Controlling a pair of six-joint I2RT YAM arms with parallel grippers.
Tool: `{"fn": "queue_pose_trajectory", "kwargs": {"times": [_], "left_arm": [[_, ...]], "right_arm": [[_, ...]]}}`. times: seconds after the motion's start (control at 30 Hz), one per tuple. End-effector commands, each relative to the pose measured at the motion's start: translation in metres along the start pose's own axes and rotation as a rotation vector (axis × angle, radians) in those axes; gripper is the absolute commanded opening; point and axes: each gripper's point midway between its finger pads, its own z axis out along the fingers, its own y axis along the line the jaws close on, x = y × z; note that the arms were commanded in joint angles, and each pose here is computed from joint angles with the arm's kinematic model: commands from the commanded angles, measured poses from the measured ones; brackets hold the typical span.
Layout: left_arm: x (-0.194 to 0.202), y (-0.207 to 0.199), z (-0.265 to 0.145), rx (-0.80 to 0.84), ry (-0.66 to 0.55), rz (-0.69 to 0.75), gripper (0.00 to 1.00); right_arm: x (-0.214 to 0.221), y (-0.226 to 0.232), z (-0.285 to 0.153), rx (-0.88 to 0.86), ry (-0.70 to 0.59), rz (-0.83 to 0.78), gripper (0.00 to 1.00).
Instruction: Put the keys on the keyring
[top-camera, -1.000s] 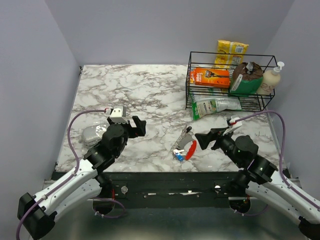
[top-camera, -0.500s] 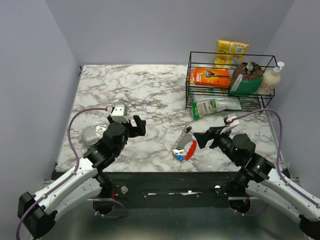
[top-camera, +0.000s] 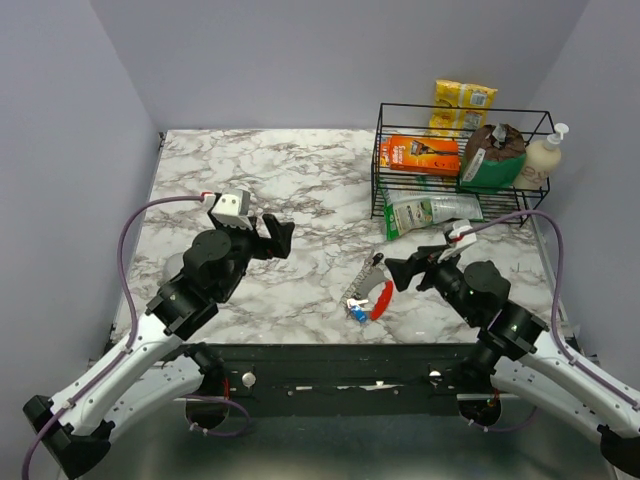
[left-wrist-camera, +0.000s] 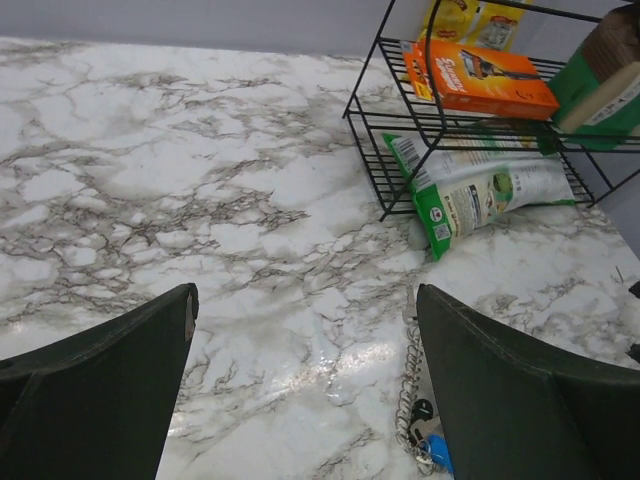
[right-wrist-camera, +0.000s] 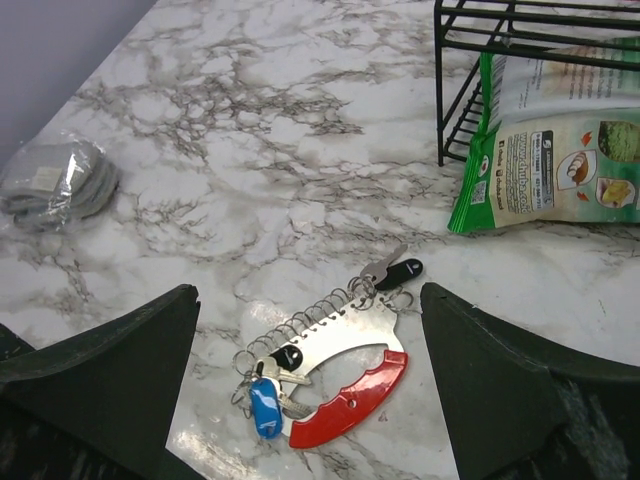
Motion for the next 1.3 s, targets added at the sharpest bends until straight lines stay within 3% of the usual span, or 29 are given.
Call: {"fn": "queue_pose_trajectory", "kwargs": {"times": [0.0, 0.77, 1.27], "left_arm": [[-0.003, -0.025, -0.015, 0.168, 0.056, 0.123, 0.99], [-0.024, -0.007, -0.025, 0.070, 0.049, 0.191, 0.99], [-0.003, -0.002, -0.015, 0.048, 0.108, 0.212, 0.98]], "right_arm": [[-0.034, 0.002, -0.003, 0.006, -0.092, -0.013, 1.00], [-0.101, 0.014, -0.023, -0.035, -0.262, -0.021, 1.00], [-0.089, 0.009, -0.015, -0.009, -0.239, -0.046, 1.00]]}}
